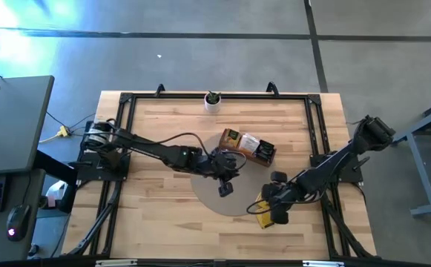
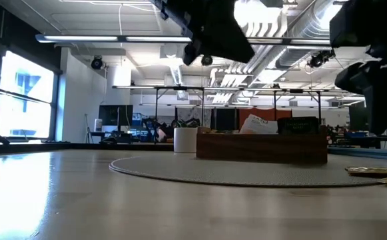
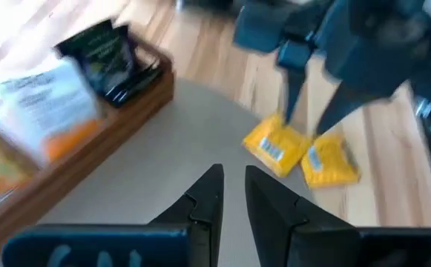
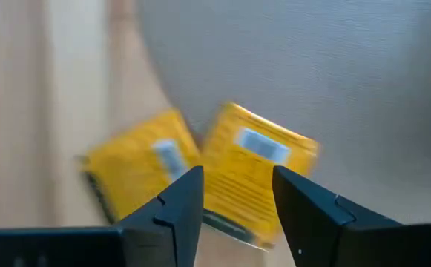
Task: Pick & Place Tea
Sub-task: Put the top yellow tea bag into the left section of the wooden organizer
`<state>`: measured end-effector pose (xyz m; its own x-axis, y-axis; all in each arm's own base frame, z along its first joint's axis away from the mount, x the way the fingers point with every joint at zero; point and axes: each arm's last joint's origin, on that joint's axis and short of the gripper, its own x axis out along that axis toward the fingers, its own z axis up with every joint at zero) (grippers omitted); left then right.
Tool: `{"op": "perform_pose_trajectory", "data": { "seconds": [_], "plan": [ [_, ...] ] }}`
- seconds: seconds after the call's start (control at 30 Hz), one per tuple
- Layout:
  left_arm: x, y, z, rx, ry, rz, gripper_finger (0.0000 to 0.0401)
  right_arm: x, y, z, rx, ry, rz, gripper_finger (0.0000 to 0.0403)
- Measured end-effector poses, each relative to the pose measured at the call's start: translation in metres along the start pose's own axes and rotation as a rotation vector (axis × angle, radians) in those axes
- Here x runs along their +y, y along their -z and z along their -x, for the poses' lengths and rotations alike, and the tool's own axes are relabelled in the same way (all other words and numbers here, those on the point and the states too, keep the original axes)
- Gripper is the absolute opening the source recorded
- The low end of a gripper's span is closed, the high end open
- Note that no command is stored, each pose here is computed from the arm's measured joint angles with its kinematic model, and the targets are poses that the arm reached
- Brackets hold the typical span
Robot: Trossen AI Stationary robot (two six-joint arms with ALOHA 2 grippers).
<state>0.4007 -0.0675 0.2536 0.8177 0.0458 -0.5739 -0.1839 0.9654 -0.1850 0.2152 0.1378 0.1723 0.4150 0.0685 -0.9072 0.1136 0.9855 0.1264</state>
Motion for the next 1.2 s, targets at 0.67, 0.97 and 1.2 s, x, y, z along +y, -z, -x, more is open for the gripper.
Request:
{"op": "perform_pose_trajectory", "data": {
  "seconds": [0.67, 0.97, 1.2],
  "plan": [
    [-0.054, 0.052, -0.087, -0.092, 0.161, -0.450, 0.0057, -0.036, 0.038, -0.021, 0.138, 0.217, -0.257, 0.0117],
    [-0.069, 0.032, -0.116, -0.057, 0.140, -0.457, 0.0057, -0.033, 0.041, -0.027, 0.089, 0.136, -0.332, 0.0117],
    [-0.065, 0.019, -0.115, -0.047, 0.163, -0.447, 0.0057, -0.028, 0.037, -0.028, 0.063, 0.074, -0.335, 0.0116]
  ]
}}
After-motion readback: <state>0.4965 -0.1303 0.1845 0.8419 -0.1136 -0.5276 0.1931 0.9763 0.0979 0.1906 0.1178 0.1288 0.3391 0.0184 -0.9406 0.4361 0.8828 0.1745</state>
